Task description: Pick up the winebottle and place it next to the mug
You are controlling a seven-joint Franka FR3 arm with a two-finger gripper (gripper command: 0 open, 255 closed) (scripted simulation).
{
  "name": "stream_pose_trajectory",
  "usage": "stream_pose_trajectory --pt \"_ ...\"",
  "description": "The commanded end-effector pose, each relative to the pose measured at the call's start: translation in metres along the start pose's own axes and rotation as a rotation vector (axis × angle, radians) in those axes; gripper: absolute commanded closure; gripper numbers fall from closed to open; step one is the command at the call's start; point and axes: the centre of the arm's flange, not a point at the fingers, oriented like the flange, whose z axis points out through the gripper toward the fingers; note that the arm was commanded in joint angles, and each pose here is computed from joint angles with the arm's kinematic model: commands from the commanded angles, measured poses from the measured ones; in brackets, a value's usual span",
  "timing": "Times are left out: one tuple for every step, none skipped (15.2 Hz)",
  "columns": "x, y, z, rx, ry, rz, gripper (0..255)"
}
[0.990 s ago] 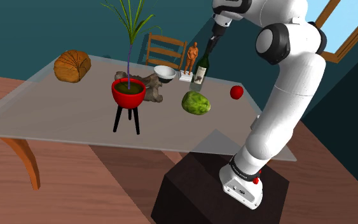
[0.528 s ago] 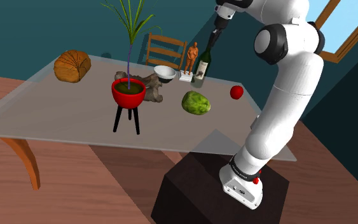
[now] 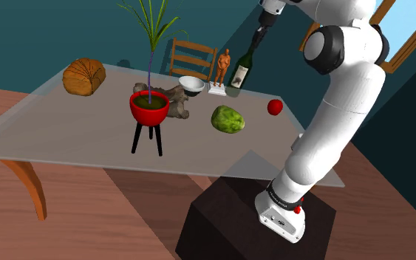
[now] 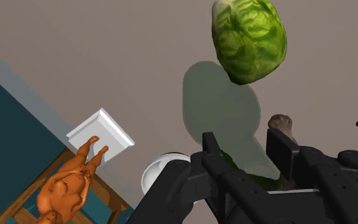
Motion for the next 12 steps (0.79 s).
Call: stream_pose_trajectory --pt "-0.021 -0.002 -0.016 0.0 0.0 0.0 255" --pt "-0.032 -0.003 -0.024 0.0 0.0 0.0 255" --pt "-0.043 -0.004 -0.031 0.0 0.0 0.0 255" --pt "-0.054 -0.005 -0.038 0.0 0.0 0.0 255" --pt "-0.065 -0.006 -0.046 0.0 0.0 0.0 255" --pt "-0.076 -0.007 -0.053 0.0 0.0 0.0 255" --pt "-0.087 -0.008 -0.061 0.0 0.0 0.0 255" --pt "-0.098 -0.009 -0.068 0.0 0.0 0.0 255" --pt "-0.108 -0.01 -0.075 0.0 0.0 0.0 255" --pt "-0.119 -0.011 -0.083 0.0 0.0 0.0 255" --pt "-0.13 -0.012 -0.09 0.0 0.0 0.0 255" --pt "-0.141 -0.013 -0.097 0.0 0.0 0.0 255"
